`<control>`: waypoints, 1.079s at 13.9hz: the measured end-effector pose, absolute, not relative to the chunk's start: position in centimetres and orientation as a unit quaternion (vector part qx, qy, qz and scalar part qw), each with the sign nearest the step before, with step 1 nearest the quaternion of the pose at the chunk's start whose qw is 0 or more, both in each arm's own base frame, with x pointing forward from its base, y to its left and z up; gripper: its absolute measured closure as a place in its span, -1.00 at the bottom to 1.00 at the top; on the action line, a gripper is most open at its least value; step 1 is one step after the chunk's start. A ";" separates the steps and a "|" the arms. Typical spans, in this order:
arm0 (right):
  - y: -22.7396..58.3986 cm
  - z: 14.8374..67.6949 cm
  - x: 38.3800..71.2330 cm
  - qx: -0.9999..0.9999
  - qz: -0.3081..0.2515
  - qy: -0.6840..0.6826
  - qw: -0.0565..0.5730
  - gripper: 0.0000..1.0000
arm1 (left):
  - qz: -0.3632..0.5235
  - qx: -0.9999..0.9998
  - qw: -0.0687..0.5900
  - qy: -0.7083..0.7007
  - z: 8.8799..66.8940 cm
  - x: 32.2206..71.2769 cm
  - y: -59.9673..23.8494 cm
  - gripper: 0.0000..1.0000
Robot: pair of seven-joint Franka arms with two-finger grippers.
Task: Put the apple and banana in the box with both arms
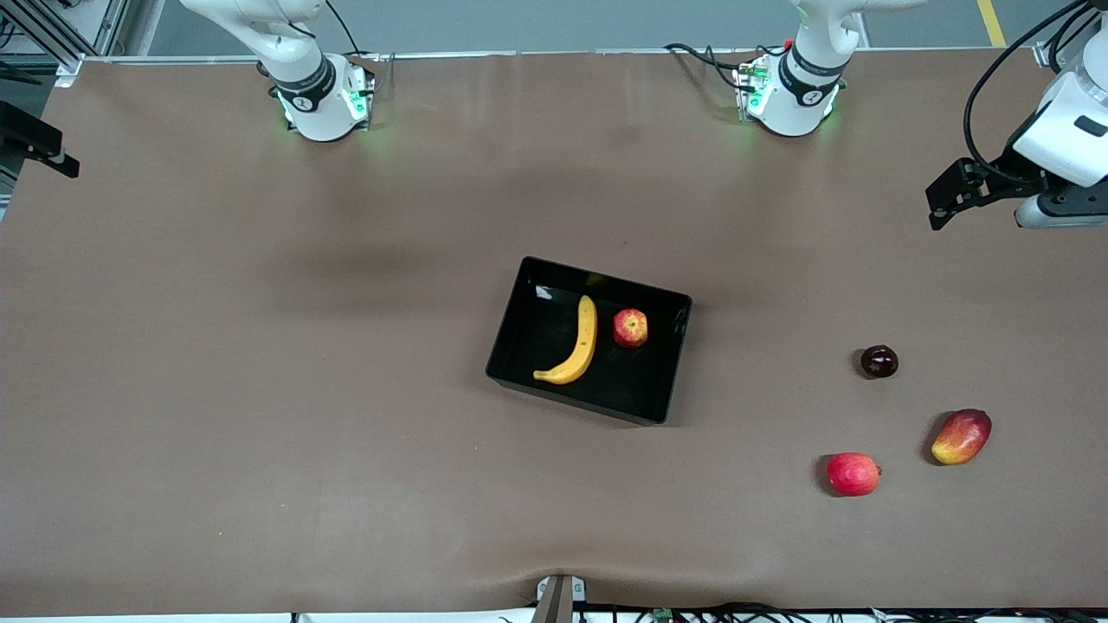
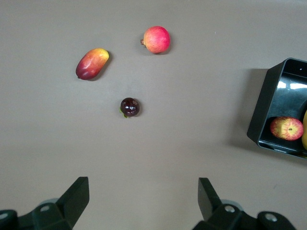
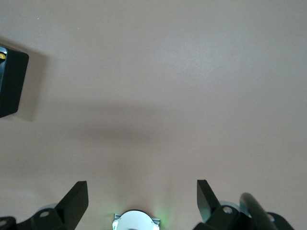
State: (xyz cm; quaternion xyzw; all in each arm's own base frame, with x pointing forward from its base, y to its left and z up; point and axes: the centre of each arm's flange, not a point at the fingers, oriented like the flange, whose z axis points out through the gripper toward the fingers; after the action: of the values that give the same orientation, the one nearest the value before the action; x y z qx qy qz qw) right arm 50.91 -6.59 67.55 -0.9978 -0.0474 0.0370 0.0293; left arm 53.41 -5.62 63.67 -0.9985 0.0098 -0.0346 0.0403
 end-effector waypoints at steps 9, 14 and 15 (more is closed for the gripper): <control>-6.6 67.6 50.9 -0.998 0.037 -0.048 0.029 -1.00 | -0.024 -1.000 -0.003 0.009 63.6 53.2 -6.5 -1.00; -6.6 67.6 50.9 -0.998 0.037 -0.048 0.029 -1.00 | -0.006 -1.000 -0.002 0.008 63.4 52.8 -6.5 -1.00; -6.6 67.6 50.9 -0.998 0.037 -0.048 0.029 -1.00 | -0.001 -1.000 -0.002 0.008 63.3 52.7 -6.5 -1.00</control>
State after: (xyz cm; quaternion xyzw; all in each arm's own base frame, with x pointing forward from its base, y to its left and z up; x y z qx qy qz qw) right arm 50.92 -6.57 67.56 -0.9978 -0.0475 0.0368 0.0293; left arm 52.65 -6.51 63.34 -1.0000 0.0078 -0.0014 -0.0017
